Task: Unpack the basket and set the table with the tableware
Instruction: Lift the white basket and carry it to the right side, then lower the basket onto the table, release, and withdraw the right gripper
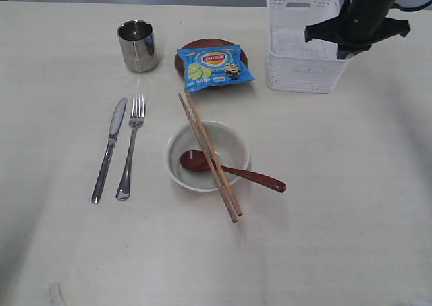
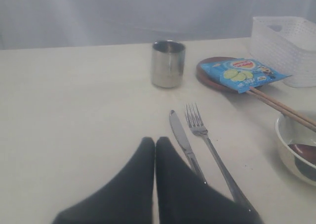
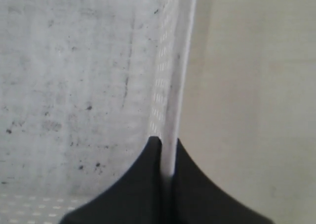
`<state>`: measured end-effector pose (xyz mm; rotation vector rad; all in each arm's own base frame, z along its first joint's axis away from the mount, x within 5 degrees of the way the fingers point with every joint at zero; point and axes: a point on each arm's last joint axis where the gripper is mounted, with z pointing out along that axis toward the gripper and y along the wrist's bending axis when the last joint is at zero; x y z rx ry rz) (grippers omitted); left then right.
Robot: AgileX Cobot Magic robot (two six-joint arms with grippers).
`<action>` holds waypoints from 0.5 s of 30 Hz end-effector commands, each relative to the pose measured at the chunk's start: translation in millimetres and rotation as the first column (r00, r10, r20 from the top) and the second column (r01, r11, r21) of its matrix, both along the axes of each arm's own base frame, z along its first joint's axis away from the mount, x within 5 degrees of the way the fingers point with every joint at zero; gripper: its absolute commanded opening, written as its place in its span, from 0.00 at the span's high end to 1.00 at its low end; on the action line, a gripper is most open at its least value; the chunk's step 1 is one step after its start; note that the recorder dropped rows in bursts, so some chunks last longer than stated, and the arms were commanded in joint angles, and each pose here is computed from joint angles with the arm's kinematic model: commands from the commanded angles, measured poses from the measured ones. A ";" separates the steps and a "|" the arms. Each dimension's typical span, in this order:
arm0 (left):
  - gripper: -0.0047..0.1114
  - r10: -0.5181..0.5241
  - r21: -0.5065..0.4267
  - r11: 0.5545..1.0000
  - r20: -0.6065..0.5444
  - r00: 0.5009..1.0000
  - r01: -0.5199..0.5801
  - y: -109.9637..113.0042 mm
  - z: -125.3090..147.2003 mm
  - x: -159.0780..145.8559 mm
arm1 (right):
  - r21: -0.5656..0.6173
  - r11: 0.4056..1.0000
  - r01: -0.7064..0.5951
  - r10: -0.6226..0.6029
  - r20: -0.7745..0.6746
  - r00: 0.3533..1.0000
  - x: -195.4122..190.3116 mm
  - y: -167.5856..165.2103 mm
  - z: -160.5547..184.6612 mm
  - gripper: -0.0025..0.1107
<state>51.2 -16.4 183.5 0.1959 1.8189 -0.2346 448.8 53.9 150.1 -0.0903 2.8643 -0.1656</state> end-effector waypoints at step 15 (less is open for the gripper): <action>0.96 -0.005 0.000 1.000 0.002 1.000 0.005 -0.2 -0.8 -0.2 | 0.059 0.997 -0.047 0.061 -0.265 0.962 -62.9 -11.1 -14.3 0.98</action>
